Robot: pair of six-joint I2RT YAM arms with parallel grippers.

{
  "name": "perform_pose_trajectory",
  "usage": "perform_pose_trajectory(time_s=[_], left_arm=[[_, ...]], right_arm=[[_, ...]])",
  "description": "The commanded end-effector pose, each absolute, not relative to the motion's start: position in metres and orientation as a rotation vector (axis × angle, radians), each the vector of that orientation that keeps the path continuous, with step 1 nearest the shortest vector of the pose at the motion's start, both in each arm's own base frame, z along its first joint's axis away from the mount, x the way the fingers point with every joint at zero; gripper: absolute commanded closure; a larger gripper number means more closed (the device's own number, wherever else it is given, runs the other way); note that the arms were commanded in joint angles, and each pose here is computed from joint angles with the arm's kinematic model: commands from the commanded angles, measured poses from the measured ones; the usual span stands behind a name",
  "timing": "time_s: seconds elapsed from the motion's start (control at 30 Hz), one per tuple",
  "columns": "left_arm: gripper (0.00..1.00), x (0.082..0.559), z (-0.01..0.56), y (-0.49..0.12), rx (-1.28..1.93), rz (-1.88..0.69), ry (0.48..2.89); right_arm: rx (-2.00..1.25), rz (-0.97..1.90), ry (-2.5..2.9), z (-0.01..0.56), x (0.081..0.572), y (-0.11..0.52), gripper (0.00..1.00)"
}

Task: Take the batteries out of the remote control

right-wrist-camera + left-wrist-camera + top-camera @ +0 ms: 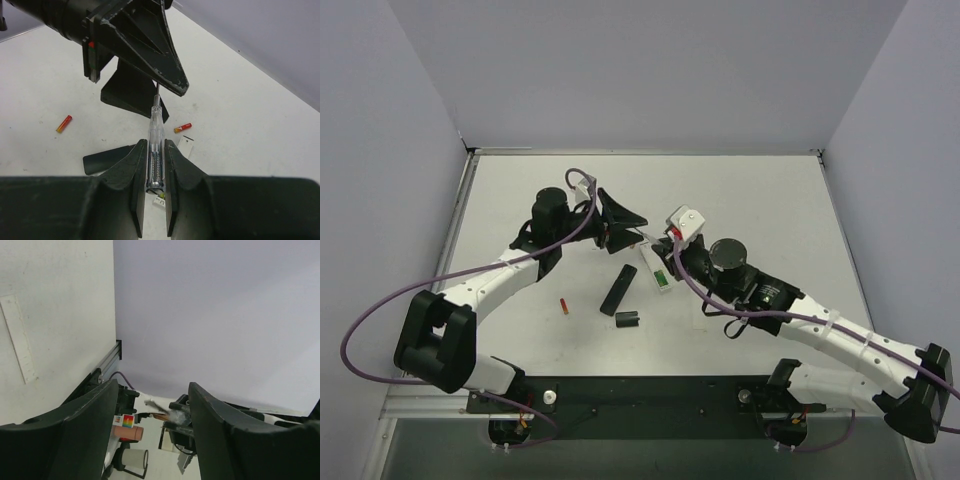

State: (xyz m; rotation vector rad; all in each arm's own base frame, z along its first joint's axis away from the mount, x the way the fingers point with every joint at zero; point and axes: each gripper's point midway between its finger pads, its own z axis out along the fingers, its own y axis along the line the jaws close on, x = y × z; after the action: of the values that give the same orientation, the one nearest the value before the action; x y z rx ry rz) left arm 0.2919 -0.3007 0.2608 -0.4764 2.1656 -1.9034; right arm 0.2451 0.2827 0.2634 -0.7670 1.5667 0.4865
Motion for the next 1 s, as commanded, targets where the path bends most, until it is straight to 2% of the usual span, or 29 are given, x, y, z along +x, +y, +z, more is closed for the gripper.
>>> perform_pose_trajectory(time_s=[0.0, 0.13, 0.27, 0.33, 0.37, 0.7, 0.97], left_arm=[[0.32, 0.288, 0.256, -0.301, -0.263, -1.791, 2.218], [0.32, 0.292, 0.230, -0.299, -0.214, -1.680, 2.298], [0.34, 0.300, 0.189, -0.290, -0.173, -1.458, 2.456], [0.34, 0.312, 0.181, -0.285, -0.085, -1.340, 2.462], [0.35, 0.312, 0.165, -0.283, -0.093, -1.300, 2.526], [0.44, 0.349, 0.110, -0.288, -0.072, -1.208, 2.645], [0.44, 0.356, 0.074, -0.283, -0.093, -1.095, 2.719]], right_arm=[[-0.629, 0.436, 1.658, 0.284, 0.256, 0.252, 1.00], [-0.528, 0.419, 1.789, 0.270, 0.272, 0.212, 1.00], [-0.567, 0.395, 1.958, 0.245, 0.269, 0.188, 1.00], [-0.604, 0.378, 2.034, 0.235, 0.273, 0.183, 1.00], [-0.611, 0.353, 2.135, 0.215, 0.273, 0.175, 1.00], [-0.666, 0.522, 2.515, 0.167, 0.260, 0.194, 1.00], [-0.679, 0.633, 2.577, 0.156, 0.255, 0.209, 1.00]])
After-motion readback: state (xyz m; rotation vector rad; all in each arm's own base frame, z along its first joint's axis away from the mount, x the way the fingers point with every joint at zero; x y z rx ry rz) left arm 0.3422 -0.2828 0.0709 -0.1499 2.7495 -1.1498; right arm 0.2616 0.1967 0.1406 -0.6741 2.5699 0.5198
